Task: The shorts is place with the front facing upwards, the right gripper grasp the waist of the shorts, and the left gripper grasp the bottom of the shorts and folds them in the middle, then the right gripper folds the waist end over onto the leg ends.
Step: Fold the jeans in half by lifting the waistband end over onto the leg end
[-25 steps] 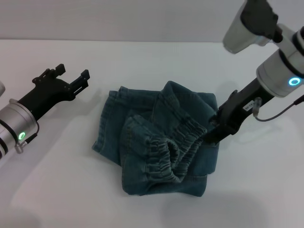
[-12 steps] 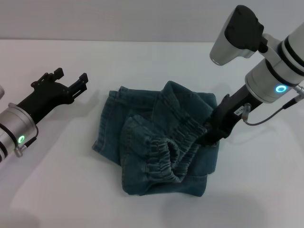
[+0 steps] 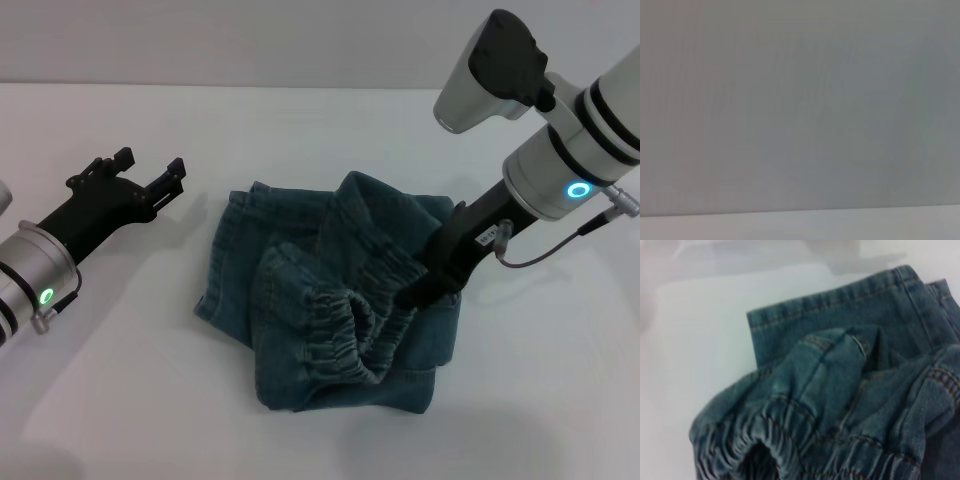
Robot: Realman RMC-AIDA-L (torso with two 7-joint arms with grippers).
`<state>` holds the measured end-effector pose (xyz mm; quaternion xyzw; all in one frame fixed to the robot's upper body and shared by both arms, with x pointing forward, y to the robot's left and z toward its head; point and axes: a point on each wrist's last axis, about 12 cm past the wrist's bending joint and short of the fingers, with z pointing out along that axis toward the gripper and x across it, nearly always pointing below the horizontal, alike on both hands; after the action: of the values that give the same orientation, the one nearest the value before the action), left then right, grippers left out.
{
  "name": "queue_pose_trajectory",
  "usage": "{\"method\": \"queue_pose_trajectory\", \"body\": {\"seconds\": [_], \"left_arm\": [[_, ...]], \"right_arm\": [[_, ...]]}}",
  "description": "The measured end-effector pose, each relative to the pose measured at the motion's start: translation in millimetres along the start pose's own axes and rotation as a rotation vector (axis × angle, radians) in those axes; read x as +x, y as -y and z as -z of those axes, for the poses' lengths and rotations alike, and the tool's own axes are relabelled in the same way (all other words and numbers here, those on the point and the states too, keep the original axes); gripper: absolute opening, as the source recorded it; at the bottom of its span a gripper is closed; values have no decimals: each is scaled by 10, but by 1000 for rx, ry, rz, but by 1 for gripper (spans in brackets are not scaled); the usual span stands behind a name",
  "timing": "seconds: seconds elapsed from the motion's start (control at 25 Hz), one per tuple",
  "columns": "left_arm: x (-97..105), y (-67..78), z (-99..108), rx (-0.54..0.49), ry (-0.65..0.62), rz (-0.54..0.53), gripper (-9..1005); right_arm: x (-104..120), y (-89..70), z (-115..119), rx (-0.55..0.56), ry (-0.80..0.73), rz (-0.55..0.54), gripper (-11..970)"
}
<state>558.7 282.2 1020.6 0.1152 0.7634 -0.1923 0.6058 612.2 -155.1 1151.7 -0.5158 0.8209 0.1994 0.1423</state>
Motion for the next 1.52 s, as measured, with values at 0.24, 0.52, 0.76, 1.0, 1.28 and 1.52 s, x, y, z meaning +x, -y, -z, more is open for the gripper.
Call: {"method": "queue_pose_trajectory", "body": {"seconds": [0.24, 0.52, 0.76, 1.0, 1.28, 1.52], "left_arm": [[8, -3, 8, -1, -3, -2, 783], [48, -10, 50, -11, -8, 6, 783], [72, -16, 79, -16, -13, 10, 783], [54, -44, 113, -14, 4, 12, 783], [-10, -85, 151, -15, 54, 15, 783], [-50, -112, 196, -23, 99, 20, 783]], "right_arm": [[-62, -24, 10, -18, 47, 1, 536], [-87, -9, 10, -5, 69, 0, 489], [-117, -9, 20, -2, 86, 4, 333], [-255, -35, 79, -8, 153, 22, 39], [-402, -38, 127, 16, 214, 43, 8], [-552, -69, 83, 37, 267, 74, 7]]}}
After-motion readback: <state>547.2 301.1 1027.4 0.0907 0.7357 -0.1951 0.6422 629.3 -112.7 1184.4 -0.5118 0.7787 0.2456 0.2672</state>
